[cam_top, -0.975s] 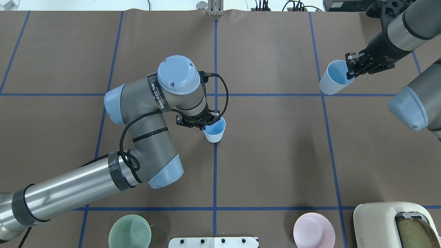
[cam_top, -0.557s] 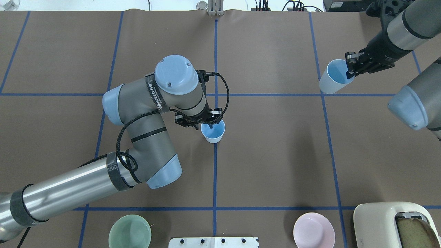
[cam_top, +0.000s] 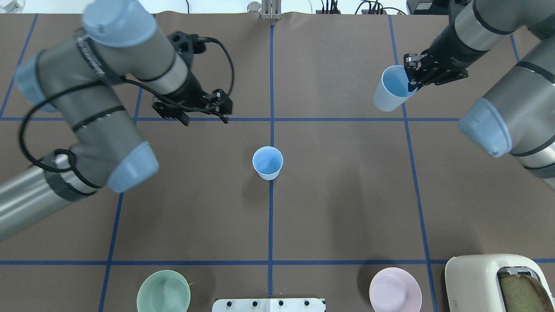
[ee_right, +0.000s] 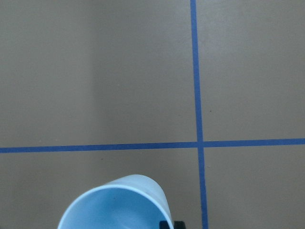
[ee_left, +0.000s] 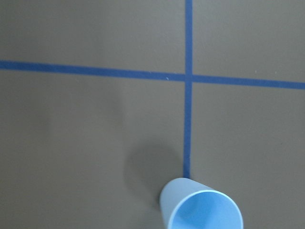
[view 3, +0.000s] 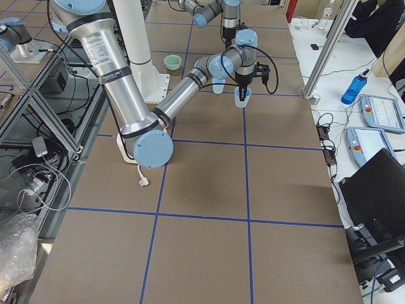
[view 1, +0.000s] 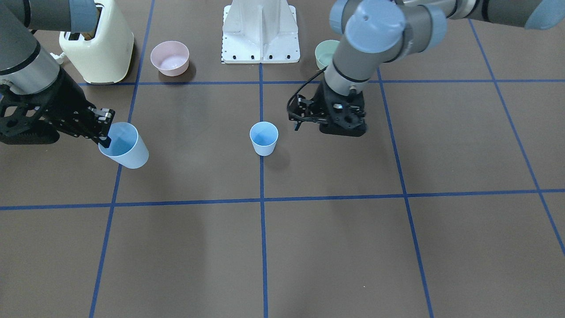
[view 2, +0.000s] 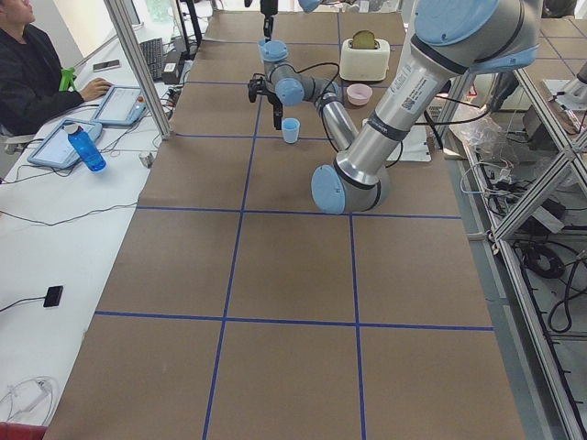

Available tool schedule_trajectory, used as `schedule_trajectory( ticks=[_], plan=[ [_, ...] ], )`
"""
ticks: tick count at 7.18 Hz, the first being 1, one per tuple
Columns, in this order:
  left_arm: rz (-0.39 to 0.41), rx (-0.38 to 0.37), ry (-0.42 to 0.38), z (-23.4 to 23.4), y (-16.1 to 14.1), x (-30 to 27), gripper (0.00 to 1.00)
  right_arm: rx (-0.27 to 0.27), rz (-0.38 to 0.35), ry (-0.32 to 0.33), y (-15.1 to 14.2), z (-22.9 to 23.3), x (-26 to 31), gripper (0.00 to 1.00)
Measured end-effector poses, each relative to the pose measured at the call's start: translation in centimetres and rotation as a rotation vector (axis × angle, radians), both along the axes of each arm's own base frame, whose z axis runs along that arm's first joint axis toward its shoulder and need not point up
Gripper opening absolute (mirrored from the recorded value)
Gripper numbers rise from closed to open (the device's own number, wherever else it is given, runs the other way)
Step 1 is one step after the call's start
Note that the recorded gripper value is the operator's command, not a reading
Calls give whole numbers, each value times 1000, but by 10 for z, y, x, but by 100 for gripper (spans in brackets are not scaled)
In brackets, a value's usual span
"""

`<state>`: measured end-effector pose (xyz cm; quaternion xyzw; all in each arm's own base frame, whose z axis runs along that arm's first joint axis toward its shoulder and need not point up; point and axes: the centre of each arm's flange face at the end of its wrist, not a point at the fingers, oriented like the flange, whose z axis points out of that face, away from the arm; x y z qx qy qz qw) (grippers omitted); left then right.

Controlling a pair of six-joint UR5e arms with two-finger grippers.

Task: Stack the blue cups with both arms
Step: 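Carry the right gripper's cup over the placed cup while the left arm withdraws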

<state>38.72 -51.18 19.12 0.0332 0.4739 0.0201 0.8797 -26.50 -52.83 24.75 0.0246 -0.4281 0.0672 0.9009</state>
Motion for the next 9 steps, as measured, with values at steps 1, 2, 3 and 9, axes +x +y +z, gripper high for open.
schedule_trajectory(
  ticks=[1, 2, 3, 9],
  plan=[
    [22, 65, -27, 29, -17, -57, 98, -20, 20, -6, 16, -25, -38, 0],
    [42, 123, -60, 60, -32, -105, 98, -29, 36, -15, 35, -51, -78, 0],
    [63, 174, -97, 93, -42, -145, 98, -35, 53, -28, 53, -76, -110, 0],
    [84, 246, -132, 193, -42, -286, 98, -50, 115, -19, 89, -137, -220, 0]
  ],
)
